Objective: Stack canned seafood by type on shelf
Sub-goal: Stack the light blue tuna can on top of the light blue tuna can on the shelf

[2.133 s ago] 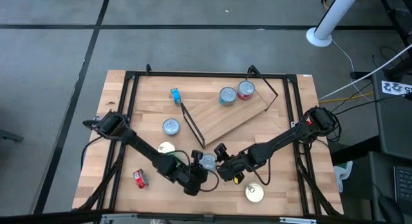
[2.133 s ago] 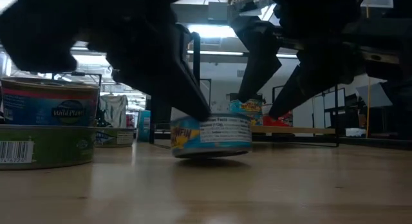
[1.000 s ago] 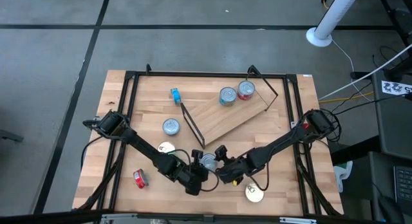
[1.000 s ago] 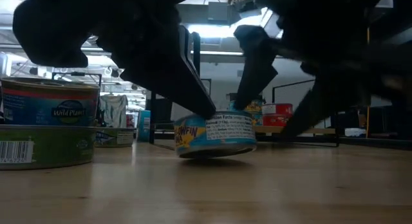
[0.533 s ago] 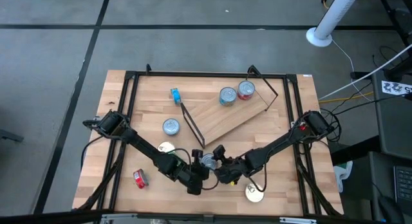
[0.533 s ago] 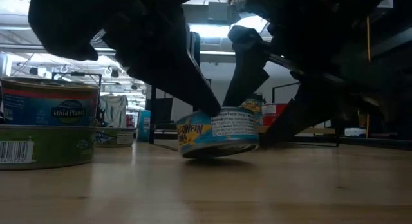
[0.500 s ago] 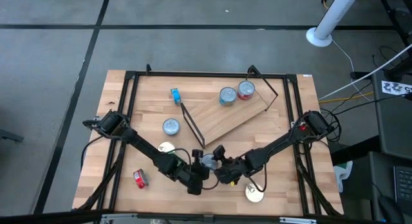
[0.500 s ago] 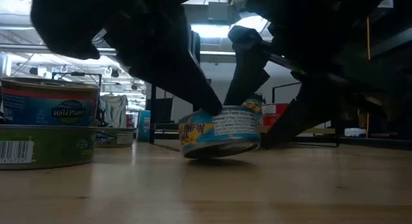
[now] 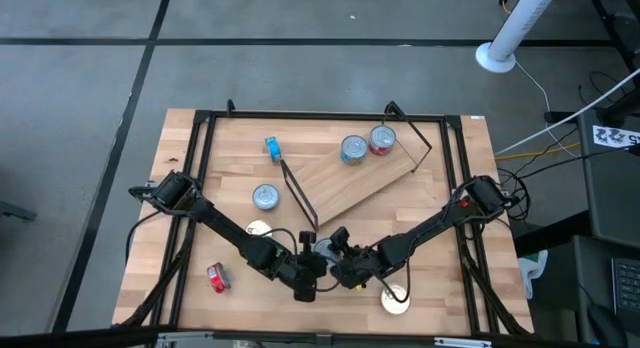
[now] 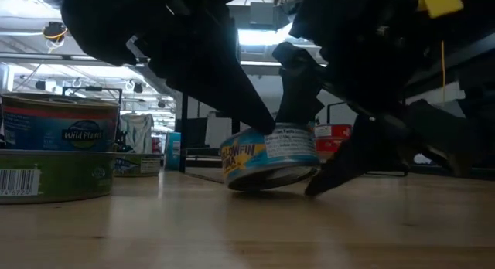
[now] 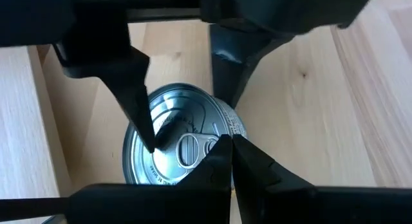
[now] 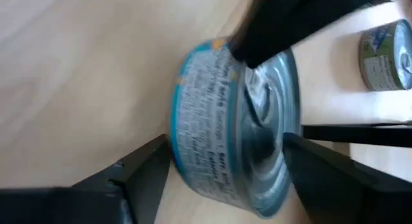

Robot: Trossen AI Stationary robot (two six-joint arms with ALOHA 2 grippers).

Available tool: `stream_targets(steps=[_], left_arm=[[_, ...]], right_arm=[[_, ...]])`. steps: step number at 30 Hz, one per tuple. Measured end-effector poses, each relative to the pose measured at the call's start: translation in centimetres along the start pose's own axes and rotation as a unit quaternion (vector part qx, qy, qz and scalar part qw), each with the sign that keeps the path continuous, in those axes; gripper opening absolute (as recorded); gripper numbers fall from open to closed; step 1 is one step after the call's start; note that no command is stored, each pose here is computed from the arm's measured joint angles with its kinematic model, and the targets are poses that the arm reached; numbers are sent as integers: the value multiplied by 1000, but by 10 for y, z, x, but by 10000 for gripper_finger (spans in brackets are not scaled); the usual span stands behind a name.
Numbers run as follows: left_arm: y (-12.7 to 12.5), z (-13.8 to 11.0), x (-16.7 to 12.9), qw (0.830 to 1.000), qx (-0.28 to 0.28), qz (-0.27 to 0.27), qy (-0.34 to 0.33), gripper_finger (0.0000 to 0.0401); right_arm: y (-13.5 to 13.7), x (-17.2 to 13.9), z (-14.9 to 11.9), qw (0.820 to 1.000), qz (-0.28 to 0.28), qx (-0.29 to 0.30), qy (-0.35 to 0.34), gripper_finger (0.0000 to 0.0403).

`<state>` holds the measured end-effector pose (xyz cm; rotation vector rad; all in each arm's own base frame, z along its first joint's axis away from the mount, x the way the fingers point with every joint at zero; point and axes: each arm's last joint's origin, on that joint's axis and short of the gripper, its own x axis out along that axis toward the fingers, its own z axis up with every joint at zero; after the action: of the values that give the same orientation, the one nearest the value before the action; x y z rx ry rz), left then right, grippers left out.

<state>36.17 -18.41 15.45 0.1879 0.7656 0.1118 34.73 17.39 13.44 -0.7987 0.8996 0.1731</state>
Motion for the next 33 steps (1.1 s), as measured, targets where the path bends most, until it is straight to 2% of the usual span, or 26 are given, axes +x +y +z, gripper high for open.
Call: stream_targets(steps=[8, 11, 18, 26, 29, 33], left_arm=[[1, 1, -1, 1000, -1, 9, -4, 2], [1, 1, -1, 1000, -2, 10, -5, 2], [-1, 6, -3, 1000, -19, -11, -20, 10], [1, 20, -14, 997, -48, -26, -62, 109], [-2, 24, -17, 997, -33, -30, -66, 139], [-5, 31, -22, 997, -7, -33, -76, 157]], right_arm=[[2, -1, -1, 1000, -10, -11, 8, 183], [6, -4, 1, 999, -27, -23, 12, 160], [20, -16, 5, 998, -44, -49, 11, 158], [26, -21, 8, 998, -45, -54, 8, 139], [27, -25, 8, 997, -42, -57, 23, 139], [23, -35, 12, 997, -22, -48, 62, 139]])
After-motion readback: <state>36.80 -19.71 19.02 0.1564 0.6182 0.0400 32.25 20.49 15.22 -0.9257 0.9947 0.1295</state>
